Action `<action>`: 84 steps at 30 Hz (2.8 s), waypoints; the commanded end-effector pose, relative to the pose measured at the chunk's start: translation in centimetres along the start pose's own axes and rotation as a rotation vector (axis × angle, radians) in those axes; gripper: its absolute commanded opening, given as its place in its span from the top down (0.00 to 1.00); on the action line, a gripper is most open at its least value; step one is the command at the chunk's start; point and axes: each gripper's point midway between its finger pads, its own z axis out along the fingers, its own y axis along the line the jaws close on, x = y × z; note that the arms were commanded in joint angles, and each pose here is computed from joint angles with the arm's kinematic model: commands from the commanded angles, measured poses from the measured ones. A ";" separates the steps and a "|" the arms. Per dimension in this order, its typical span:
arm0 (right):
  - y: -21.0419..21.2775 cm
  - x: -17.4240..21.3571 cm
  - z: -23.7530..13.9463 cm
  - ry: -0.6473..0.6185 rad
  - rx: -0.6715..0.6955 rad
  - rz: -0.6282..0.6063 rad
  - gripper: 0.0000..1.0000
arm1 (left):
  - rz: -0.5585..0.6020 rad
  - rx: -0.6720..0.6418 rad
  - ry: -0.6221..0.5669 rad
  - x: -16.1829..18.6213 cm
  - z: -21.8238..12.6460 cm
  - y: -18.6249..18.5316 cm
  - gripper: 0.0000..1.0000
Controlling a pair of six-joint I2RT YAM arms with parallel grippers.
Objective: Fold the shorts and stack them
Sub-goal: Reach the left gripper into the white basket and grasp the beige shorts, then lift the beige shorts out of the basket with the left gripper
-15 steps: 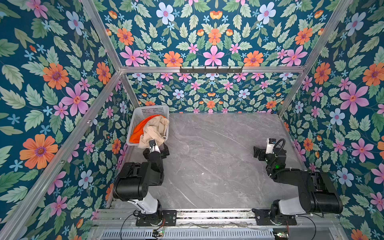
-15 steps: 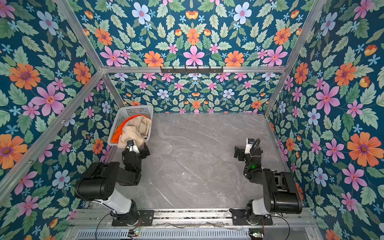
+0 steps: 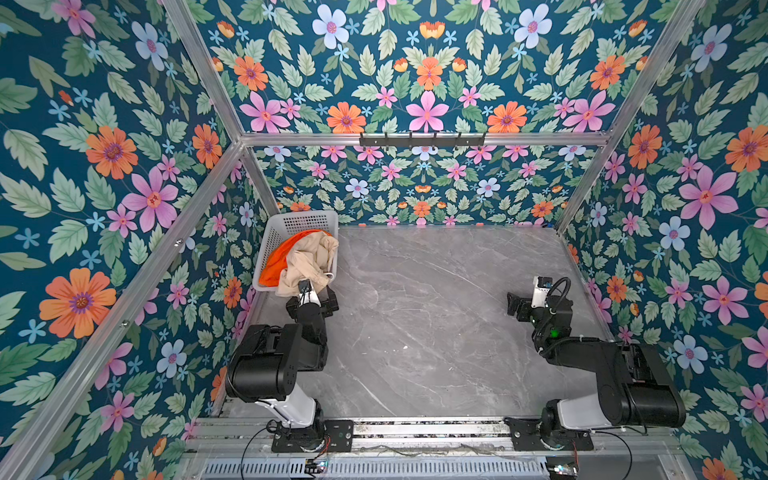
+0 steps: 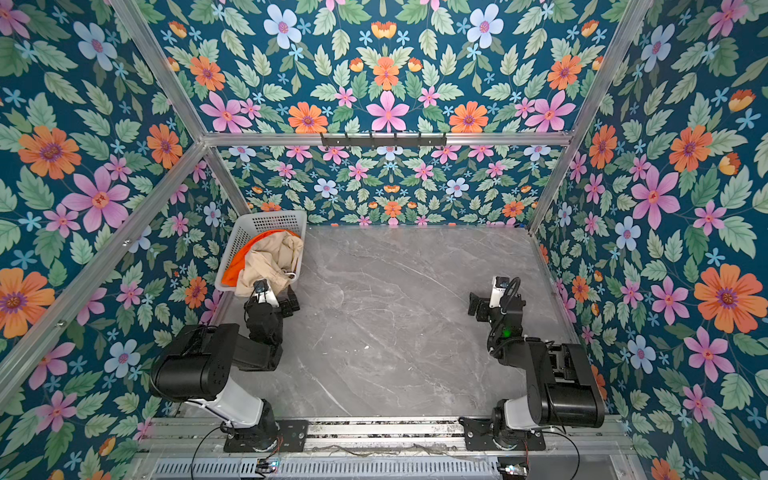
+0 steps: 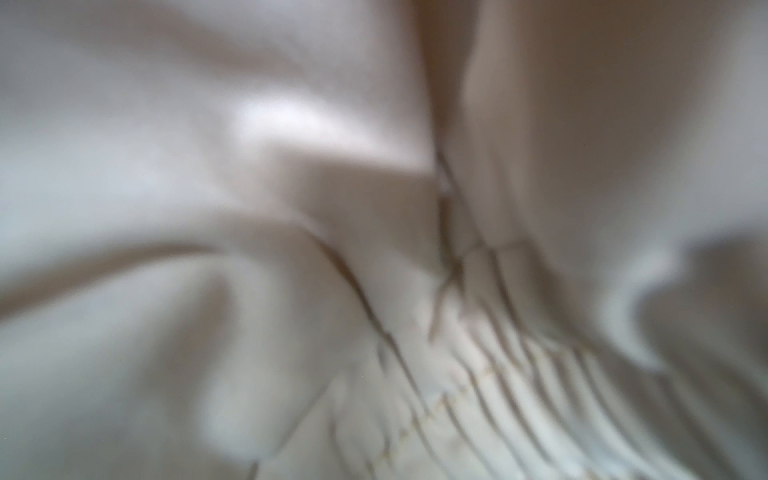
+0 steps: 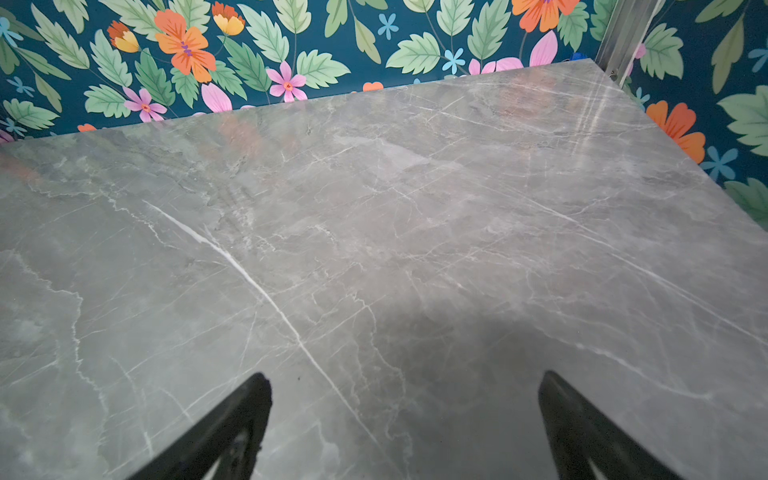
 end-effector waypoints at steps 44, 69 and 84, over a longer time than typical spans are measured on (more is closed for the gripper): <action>22.2 -7.7 -8.9 0.245 -0.477 0.055 0.01 | 0.001 0.106 0.638 -10.4 -2.4 -3.0 0.05; 26.6 -9.1 -8.6 0.240 -0.605 0.069 0.01 | -0.082 0.213 0.472 -19.5 3.7 -2.9 1.00; 29.3 -10.3 -7.2 0.255 -0.660 0.067 0.01 | -0.152 0.394 0.030 -38.9 8.7 -4.3 1.00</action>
